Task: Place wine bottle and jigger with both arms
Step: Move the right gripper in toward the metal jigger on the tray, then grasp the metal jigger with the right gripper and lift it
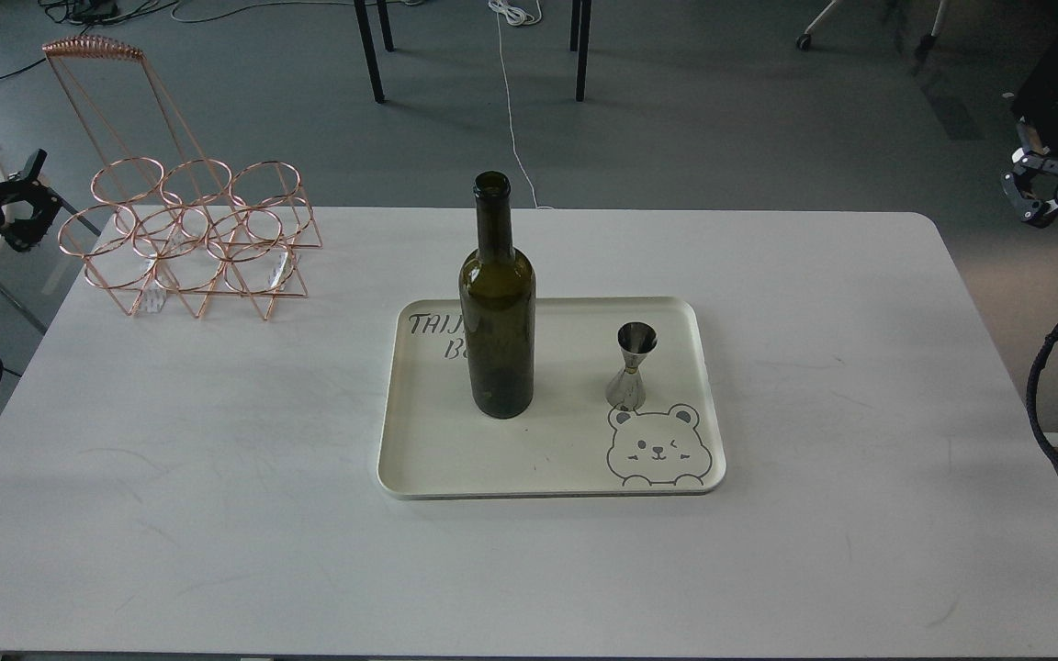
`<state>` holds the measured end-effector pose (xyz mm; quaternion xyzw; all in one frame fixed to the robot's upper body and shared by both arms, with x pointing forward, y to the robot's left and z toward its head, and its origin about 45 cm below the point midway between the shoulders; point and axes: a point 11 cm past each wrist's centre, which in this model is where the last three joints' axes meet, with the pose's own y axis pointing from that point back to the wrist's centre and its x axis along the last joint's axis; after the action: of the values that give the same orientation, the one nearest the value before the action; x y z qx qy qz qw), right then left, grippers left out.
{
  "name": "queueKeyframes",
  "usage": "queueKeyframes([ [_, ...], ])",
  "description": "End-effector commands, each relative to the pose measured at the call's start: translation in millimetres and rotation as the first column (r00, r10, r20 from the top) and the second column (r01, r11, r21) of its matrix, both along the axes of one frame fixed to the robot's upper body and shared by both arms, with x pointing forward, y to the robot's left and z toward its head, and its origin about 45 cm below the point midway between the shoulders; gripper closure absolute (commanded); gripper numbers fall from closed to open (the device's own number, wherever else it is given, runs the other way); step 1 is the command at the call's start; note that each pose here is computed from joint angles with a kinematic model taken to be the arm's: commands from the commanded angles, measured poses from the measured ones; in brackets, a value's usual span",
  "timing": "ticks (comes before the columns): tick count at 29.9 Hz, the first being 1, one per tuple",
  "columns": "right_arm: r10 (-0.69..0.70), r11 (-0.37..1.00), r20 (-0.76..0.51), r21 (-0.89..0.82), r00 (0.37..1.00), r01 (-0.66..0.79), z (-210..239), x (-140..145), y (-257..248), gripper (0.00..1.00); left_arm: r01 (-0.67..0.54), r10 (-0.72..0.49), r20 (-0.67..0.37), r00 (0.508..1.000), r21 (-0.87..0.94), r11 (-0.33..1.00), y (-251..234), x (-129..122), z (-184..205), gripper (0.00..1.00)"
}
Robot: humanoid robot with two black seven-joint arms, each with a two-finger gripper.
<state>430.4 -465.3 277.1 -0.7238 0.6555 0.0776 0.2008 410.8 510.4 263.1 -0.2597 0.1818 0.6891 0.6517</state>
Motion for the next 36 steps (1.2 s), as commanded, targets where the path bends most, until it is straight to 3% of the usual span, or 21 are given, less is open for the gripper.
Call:
queueKeyframes([
  [1,0.098,0.983,-0.027,-0.156,0.995,-0.101,16,-4,31,0.01,0.003,-0.003,0.000,1.000,-0.003,1.000,-2,1,-1,0.02],
  [12,0.392,0.680,-0.064,-0.652,0.918,-0.336,27,-27,135,0.01,-0.013,0.013,0.004,1.000,0.025,1.000,11,-4,9,0.02],
  [19,0.543,0.230,-0.191,-0.903,0.818,-0.364,-13,-50,184,0.02,-0.011,0.011,0.002,1.000,0.026,1.000,10,-3,8,0.02],
  [24,0.596,-0.054,-0.244,-0.963,0.765,-0.265,-49,-71,196,0.02,-0.006,0.006,0.002,1.000,0.024,1.000,8,-2,7,0.02],
  [28,0.620,-0.203,-0.256,-0.965,0.742,-0.163,-68,-83,190,0.03,-0.003,0.003,-0.001,1.000,0.024,1.000,6,-2,6,0.02],
  [36,0.619,-0.322,-0.306,-0.939,0.723,-0.121,-117,-94,185,0.06,-0.001,0.001,-0.004,1.000,0.026,1.000,6,-2,5,0.02],
])
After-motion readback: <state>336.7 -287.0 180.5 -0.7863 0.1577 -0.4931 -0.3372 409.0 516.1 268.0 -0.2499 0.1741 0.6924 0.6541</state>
